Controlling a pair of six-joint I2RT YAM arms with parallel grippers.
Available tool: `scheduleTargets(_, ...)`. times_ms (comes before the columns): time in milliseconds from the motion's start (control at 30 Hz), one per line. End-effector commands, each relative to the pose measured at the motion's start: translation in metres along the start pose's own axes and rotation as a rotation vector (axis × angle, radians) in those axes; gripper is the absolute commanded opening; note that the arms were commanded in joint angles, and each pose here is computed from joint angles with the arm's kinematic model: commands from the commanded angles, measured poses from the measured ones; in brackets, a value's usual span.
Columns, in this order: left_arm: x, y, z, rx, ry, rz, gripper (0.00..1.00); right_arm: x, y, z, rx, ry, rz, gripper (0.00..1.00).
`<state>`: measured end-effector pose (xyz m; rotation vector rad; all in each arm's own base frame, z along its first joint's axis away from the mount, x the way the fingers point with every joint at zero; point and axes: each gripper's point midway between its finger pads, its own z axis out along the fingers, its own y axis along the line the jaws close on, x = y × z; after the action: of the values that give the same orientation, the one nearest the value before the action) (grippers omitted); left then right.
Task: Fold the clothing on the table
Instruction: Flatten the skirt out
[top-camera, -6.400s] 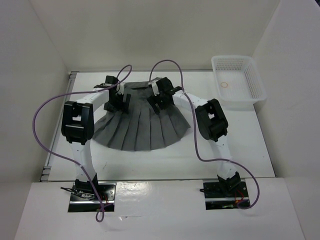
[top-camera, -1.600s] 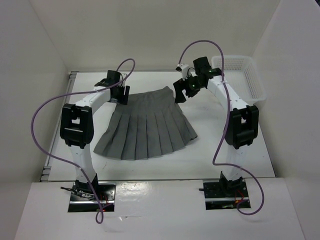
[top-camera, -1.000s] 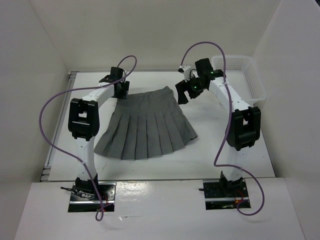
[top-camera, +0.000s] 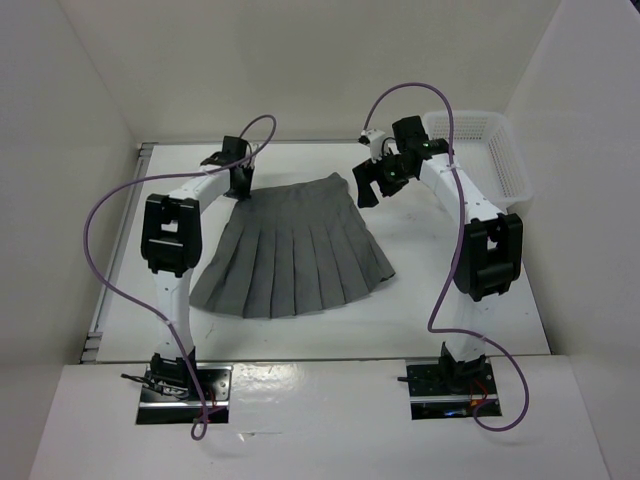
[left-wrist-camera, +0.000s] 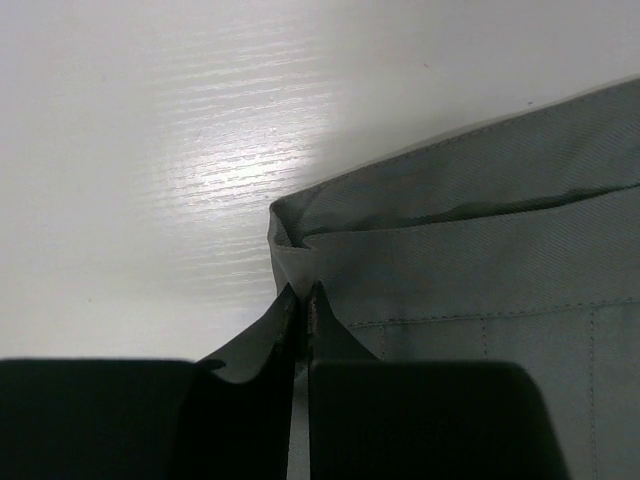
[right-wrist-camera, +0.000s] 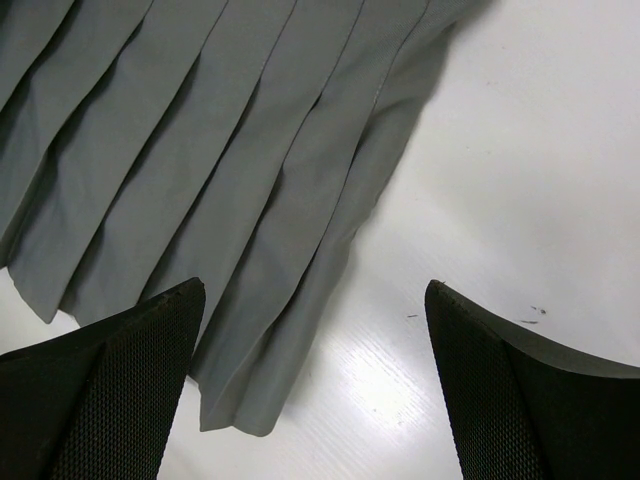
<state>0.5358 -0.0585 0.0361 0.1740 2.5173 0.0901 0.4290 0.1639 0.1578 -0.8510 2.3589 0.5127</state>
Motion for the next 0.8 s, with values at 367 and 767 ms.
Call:
scheduleTargets(367, -0.002, 0.031, -0.095, 0.627, -0.069, -0.092, 0.03, -0.021, 0.003, -0.006, -0.027, -0.074, -0.033, 0.94)
scheduleTargets(767, 0.074, 0.022, -0.072, 0.834, 0.102, -0.192, 0.06, -0.032, 0.007, 0.012, -0.025, -0.072, -0.057, 0.94)
